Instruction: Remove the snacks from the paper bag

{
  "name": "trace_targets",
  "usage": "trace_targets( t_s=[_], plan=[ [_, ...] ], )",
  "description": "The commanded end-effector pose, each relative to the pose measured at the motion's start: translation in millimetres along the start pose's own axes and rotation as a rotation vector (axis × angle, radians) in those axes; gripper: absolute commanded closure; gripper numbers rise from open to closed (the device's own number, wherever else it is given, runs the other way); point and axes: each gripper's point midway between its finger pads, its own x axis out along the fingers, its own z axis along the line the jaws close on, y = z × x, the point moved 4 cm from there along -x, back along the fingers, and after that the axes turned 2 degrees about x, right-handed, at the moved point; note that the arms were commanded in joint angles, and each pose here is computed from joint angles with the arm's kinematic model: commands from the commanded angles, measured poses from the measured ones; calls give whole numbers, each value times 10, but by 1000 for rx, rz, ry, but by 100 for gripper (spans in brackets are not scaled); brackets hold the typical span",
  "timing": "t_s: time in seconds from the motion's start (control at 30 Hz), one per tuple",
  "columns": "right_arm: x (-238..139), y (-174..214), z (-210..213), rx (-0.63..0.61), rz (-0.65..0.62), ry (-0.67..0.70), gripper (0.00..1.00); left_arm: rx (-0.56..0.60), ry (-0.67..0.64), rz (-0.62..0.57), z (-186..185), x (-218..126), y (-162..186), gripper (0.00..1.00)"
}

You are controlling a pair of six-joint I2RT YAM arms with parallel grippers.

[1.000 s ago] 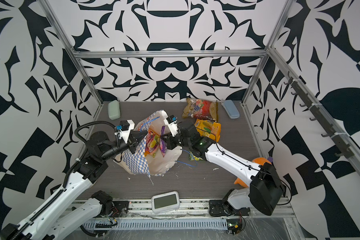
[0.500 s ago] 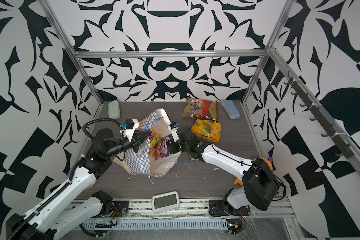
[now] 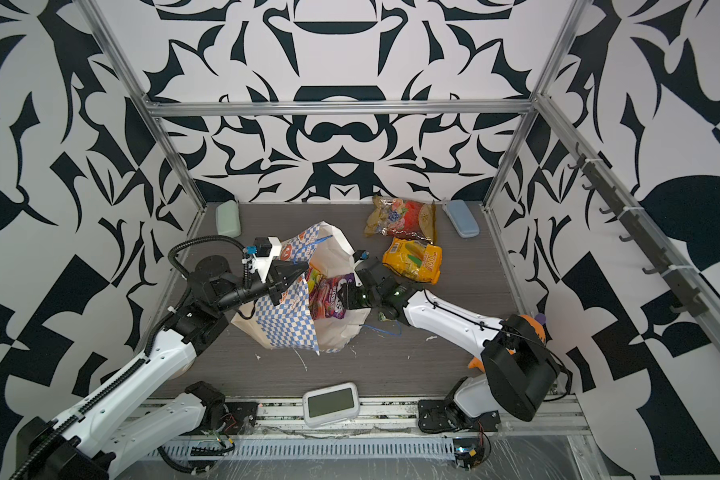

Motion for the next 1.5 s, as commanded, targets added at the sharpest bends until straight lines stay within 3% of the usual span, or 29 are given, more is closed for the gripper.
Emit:
trace_targets(
  t_s=[0.0, 0.2, 0.53, 0.6, 0.67, 0.7, 0.77, 0.87, 1.2, 1.47],
  plan=[
    [-76, -39, -35, 86, -9, 27, 52, 18, 0, -30, -9, -12, -110, 100],
    [108, -65, 47, 109, 9, -37, 52, 20, 2, -30, -10, -10, -107, 100],
    [378, -67, 20, 298, -5, -66, 51, 32, -10, -38, -24, -50, -126, 100],
    [431, -82, -5, 311, -33, -70, 58, 34, -11, -40, -20, -53, -115, 100],
    [478, -110, 9, 319, -55, -95, 81, 32, -12, -43, -20, -51, -111, 100],
    [485, -135, 20, 322, -66, -104, 87, 30, -15, -43, -15, -52, -112, 100],
    [463, -168, 67, 310, -81, -112, 94, 29, -17, -49, -21, -66, -129, 100],
    [349, -255, 157, 271, -100, -127, 100, 35, -36, -53, -19, -97, -130, 100],
    [-369, -621, 684, -10, -152, -227, 100, 41, -99, -51, 71, -94, -69, 100],
    [-1178, -922, 1067, -234, -247, -297, 100, 57, -120, -48, 88, -112, -94, 100]
  ],
)
